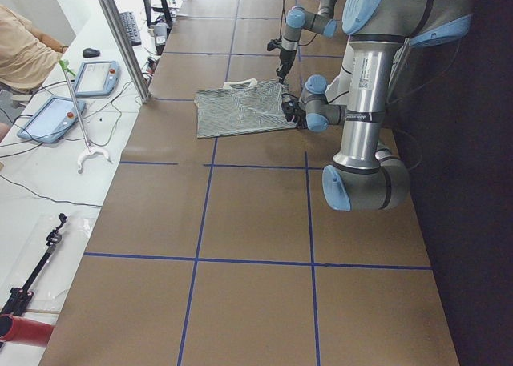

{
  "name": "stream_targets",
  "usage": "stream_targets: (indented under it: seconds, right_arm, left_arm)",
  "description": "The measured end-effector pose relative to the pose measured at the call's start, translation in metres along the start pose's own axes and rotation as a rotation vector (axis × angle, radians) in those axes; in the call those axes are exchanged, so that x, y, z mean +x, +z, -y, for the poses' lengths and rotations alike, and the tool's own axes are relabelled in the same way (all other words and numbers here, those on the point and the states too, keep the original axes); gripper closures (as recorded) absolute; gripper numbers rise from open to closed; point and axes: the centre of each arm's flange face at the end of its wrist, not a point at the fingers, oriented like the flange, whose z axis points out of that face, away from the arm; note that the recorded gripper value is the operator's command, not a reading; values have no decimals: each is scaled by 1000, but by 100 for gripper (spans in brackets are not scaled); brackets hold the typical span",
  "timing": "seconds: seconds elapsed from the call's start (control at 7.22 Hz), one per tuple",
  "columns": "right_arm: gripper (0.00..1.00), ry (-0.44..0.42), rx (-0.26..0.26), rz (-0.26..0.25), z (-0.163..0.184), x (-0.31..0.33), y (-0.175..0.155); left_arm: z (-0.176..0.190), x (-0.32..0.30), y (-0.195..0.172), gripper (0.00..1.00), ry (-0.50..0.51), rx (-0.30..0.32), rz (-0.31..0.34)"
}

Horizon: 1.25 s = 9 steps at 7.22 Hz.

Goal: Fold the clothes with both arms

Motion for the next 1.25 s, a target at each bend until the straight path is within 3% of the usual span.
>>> stream_targets:
  seconds: [0.28, 0.55, 1.25]
  right_arm:
    - [100, 1, -1, 4, 0, 0, -3]
    - [100, 1, -1, 4, 0, 1, -3]
    - [100, 4, 4, 3, 3, 6, -3]
  left_arm:
    - [-2, 4, 1, 69, 1, 5, 28]
    - [-4, 7, 3, 100, 2, 6, 40]
    - [-6, 27, -20, 100, 6, -4, -10]
